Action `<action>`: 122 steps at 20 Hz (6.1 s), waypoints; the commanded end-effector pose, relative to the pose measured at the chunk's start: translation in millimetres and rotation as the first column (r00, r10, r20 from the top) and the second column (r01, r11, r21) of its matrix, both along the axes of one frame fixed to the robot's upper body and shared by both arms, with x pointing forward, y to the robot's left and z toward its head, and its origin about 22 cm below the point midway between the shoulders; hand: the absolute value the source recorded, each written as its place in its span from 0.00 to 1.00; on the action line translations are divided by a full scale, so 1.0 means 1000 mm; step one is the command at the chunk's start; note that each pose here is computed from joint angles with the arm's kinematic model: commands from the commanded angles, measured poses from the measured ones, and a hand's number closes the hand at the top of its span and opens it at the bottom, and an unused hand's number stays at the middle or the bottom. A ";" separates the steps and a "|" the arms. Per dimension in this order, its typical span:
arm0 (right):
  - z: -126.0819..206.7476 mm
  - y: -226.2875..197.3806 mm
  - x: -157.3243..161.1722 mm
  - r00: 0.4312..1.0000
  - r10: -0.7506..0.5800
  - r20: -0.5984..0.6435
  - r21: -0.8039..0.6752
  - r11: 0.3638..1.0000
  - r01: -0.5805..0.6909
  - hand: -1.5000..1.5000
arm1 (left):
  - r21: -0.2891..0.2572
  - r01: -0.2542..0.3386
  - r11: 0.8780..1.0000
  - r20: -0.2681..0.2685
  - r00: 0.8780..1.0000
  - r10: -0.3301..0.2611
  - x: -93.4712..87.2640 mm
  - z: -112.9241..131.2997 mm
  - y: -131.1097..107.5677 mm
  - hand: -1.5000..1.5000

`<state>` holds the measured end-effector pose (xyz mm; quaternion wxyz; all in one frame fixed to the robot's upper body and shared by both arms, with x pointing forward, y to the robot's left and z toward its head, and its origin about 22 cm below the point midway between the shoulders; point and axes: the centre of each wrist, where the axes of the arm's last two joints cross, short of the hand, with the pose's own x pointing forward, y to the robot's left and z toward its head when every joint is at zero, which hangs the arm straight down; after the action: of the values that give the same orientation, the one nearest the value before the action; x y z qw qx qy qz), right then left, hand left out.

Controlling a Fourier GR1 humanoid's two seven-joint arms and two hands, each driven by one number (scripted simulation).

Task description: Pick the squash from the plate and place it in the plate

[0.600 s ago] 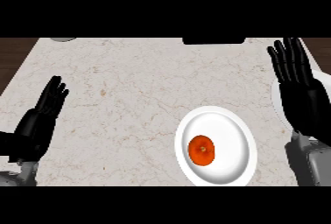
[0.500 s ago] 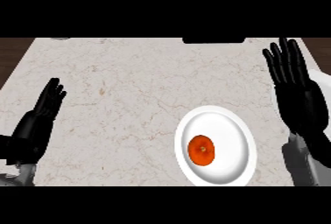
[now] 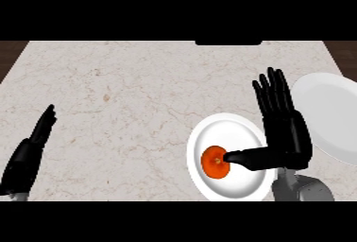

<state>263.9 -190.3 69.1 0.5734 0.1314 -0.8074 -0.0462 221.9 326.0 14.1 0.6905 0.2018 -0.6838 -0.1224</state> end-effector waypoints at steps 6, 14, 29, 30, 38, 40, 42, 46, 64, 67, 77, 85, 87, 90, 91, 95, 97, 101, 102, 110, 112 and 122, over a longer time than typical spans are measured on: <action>-0.001 -0.009 -0.097 0.999 -0.046 0.027 0.081 0.996 0.044 0.00 | 0.023 -0.020 1.000 -0.014 1.000 0.020 -0.020 -0.025 0.029 0.50; 0.036 -0.057 -0.086 0.985 0.130 -0.113 -0.398 0.903 -0.165 0.00 | 0.027 -0.015 1.000 -0.009 1.000 0.015 -0.007 -0.022 0.013 0.50; 0.061 -0.034 -0.029 0.890 0.163 -0.425 -0.670 0.604 -0.431 0.00 | 0.011 -0.007 1.000 -0.006 1.000 0.007 0.000 -0.016 0.021 0.50; 0.055 -0.024 -0.030 0.879 0.164 -0.448 -0.684 0.571 -0.455 0.00 | 0.022 0.009 1.000 -0.016 1.000 -0.008 -0.009 -0.019 -0.005 0.50; 0.025 -0.001 -0.001 0.834 0.178 -0.523 -0.753 0.361 -0.550 0.00 | 0.035 0.012 0.999 -0.019 1.000 -0.011 0.006 -0.016 0.002 0.50; 0.034 -0.027 0.020 0.825 0.196 -0.531 -0.745 0.356 -0.564 0.00 | 0.023 0.019 1.000 -0.001 1.000 -0.019 -0.002 -0.009 0.000 0.50; 0.009 -0.005 0.002 0.815 0.208 -0.541 -0.745 0.331 -0.579 0.00 | 0.035 -0.005 0.999 -0.014 1.000 0.005 -0.001 -0.027 0.016 0.50; 0.006 0.007 0.025 0.799 0.231 -0.555 -0.729 0.326 -0.601 0.00 | 0.024 -0.002 1.000 -0.006 1.000 0.002 -0.002 -0.004 0.024 0.50; -0.062 0.017 0.019 0.745 0.247 -0.620 -0.694 0.270 -0.668 0.00 | 0.020 0.012 1.000 -0.019 1.000 -0.011 -0.012 0.000 0.021 0.50; -0.053 0.023 0.016 0.735 0.274 -0.620 -0.695 0.243 -0.677 0.00 | 0.018 -0.004 1.000 -0.016 1.000 0.005 -0.004 -0.007 0.014 0.50; -0.071 0.031 0.032 0.787 0.314 -0.530 -0.718 0.327 -0.614 1.00 | 0.034 -0.005 0.999 -0.005 1.000 0.005 -0.014 -0.020 -0.001 0.50; 0.011 -0.200 0.039 0.903 -0.105 -0.416 -0.906 0.136 -0.401 1.00 | 0.031 -0.032 0.999 -0.014 0.999 0.032 -0.011 -0.015 0.017 0.50; 0.034 -0.231 0.036 0.920 -0.187 -0.346 -0.938 0.097 -0.333 1.00 | 0.021 -0.044 0.999 0.003 0.999 0.044 -0.010 -0.013 0.016 0.50; 0.073 -0.277 0.028 0.943 -0.266 -0.198 -0.980 0.058 -0.189 1.00 | 0.014 -0.042 0.999 0.000 0.999 0.042 -0.011 -0.017 0.013 0.50; 0.085 -0.290 0.025 0.946 -0.286 -0.151 -0.988 0.057 -0.141 1.00 | 0.017 -0.041 0.999 0.023 0.999 0.041 -0.008 -0.013 0.013 0.50; 0.110 -0.337 0.005 0.946 -0.324 0.006 -0.996 0.082 0.035 1.00 | 0.006 -0.028 1.000 0.014 1.000 0.028 -0.009 -0.013 0.015 0.50; 0.120 -0.353 -0.005 0.939 -0.326 0.105 -0.989 0.065 0.133 1.00 | 0.004 -0.018 1.000 0.013 1.000 0.017 -0.012 -0.014 0.015 0.50; 0.140 -0.376 -0.018 0.922 -0.264 0.283 -0.936 0.131 0.325 1.00 | 0.001 -0.001 1.000 0.005 1.000 0.001 -0.013 -0.019 0.008 0.50; 0.149 -0.381 -0.021 0.919 -0.227 0.322 -0.922 0.145 0.359 1.00 | 0.013 0.004 1.000 0.005 1.000 -0.004 -0.013 -0.017 0.012 0.50; 0.159 -0.412 -0.046 0.927 -0.013 0.375 -0.866 0.352 0.355 1.00 | 0.012 0.029 1.000 -0.007 1.000 -0.028 -0.004 -0.024 -0.004 0.50; 0.156 -0.415 -0.048 0.933 -0.001 0.359 -0.872 0.357 0.336 1.00 | 0.006 0.032 0.999 -0.013 0.999 -0.032 -0.006 -0.023 -0.001 0.50; 0.137 -0.394 -0.012 0.969 0.054 0.240 -0.888 0.415 0.197 1.00 | 0.008 0.047 0.999 -0.003 0.999 -0.047 0.005 -0.012 0.004 0.50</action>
<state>240.3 -589.5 211.9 0.4602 -0.3383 -0.7361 0.3632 225.1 327.8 0.0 0.6823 0.1955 -0.6898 -0.1428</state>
